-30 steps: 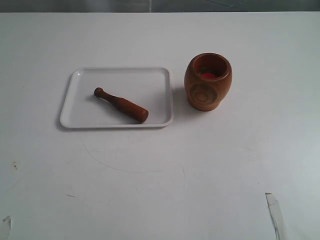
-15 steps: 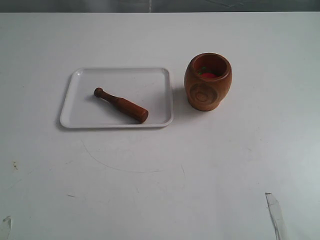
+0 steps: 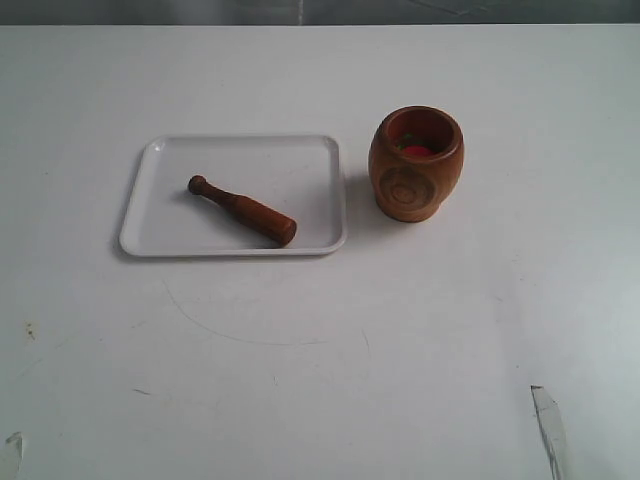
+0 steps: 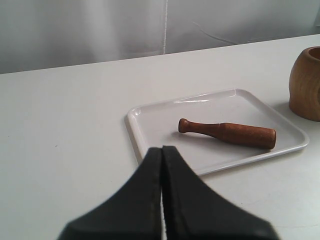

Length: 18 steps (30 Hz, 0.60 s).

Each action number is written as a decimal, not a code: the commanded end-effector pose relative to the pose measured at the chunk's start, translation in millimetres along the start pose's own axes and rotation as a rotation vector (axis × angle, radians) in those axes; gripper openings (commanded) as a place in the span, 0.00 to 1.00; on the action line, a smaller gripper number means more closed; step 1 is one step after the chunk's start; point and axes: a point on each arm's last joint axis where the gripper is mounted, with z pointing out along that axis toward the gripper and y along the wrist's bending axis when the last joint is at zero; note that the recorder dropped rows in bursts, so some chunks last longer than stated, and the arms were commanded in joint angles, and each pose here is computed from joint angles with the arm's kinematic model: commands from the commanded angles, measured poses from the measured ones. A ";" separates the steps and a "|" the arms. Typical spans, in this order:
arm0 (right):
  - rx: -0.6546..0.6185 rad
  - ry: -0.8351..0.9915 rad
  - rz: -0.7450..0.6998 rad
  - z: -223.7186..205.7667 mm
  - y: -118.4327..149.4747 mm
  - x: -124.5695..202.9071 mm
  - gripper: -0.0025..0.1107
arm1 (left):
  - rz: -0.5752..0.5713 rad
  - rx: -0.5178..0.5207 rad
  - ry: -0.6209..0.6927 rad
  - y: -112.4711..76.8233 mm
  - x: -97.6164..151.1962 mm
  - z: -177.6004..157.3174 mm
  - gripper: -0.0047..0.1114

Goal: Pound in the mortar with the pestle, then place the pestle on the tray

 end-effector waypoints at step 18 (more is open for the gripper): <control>-0.002 -0.048 -0.156 0.6 0.3 0.2 0.02 | -0.012 0.008 -0.007 -0.6 -0.4 0.0 0.04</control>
